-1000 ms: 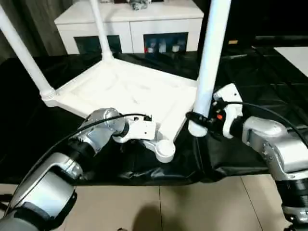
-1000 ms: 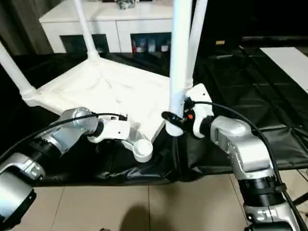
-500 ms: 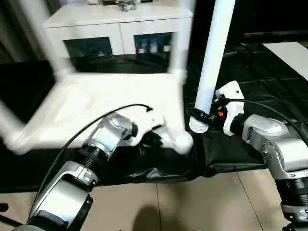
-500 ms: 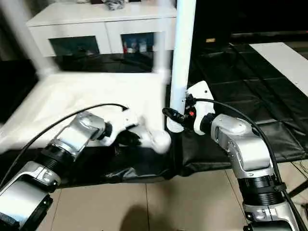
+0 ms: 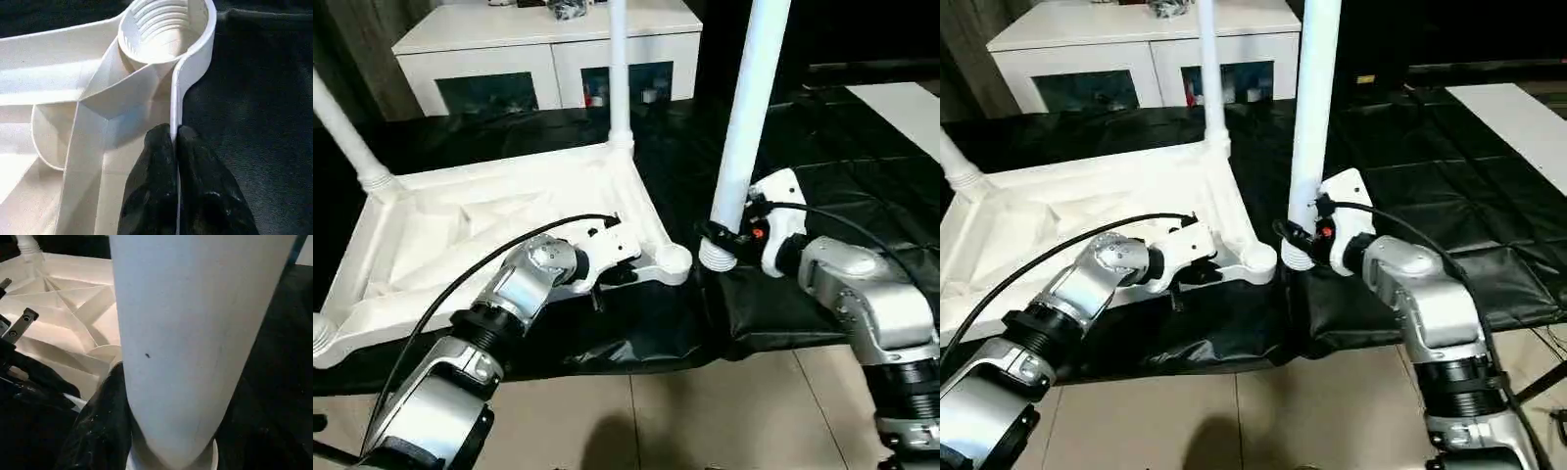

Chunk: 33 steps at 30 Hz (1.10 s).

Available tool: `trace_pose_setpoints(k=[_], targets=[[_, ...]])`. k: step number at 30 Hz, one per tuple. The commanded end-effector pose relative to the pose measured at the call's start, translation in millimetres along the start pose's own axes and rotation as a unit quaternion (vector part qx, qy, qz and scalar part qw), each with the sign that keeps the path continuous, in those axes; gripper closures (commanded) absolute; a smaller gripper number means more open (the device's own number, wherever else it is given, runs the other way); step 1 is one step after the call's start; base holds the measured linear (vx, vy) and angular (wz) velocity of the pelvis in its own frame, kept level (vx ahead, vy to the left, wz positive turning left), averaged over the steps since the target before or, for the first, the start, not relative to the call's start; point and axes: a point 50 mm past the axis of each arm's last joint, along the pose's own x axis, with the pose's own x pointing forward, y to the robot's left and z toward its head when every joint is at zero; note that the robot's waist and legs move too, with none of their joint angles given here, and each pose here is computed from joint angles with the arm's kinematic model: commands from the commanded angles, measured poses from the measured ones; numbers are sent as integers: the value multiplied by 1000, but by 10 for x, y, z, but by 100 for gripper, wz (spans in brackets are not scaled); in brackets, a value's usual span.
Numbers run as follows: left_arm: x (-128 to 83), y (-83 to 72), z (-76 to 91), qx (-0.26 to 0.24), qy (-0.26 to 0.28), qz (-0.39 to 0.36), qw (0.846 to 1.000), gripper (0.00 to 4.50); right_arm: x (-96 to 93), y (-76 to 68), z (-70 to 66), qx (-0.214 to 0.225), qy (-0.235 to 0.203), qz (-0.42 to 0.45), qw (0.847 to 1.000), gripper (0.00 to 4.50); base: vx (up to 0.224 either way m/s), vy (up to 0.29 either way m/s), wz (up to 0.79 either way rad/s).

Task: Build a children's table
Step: Insert table leg to table base

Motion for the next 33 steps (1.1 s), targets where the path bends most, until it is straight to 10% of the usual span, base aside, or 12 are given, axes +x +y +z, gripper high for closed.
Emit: trace_pose_setpoints(k=[1, 7, 18, 27, 33], targets=[[-111, 142, -77, -55, -24, 66, 996, 450, -21, -31, 30, 11, -15, -15, 1000, 264, 0, 0, 0], [-231, 214, -47, -137, -88, 98, 982, 358, -27, -18, 79, 25, -44, -32, 998, 264, 0, 0, 0], [-493, 301, 85, -91, -168, 215, 958, 335, -22, -33, 155, 15, -84, -80, 993, 264, 0, 0, 0], [-790, -84, -126, -272, -228, 436, 827, 335, -21, 198, -5, -3, -84, -102, 991, 264, -2, -2, 3], [-836, -268, -191, -276, -202, 472, 813, 335, 4, 151, -85, -10, -83, -166, 983, 264, 0, -124, 53]])
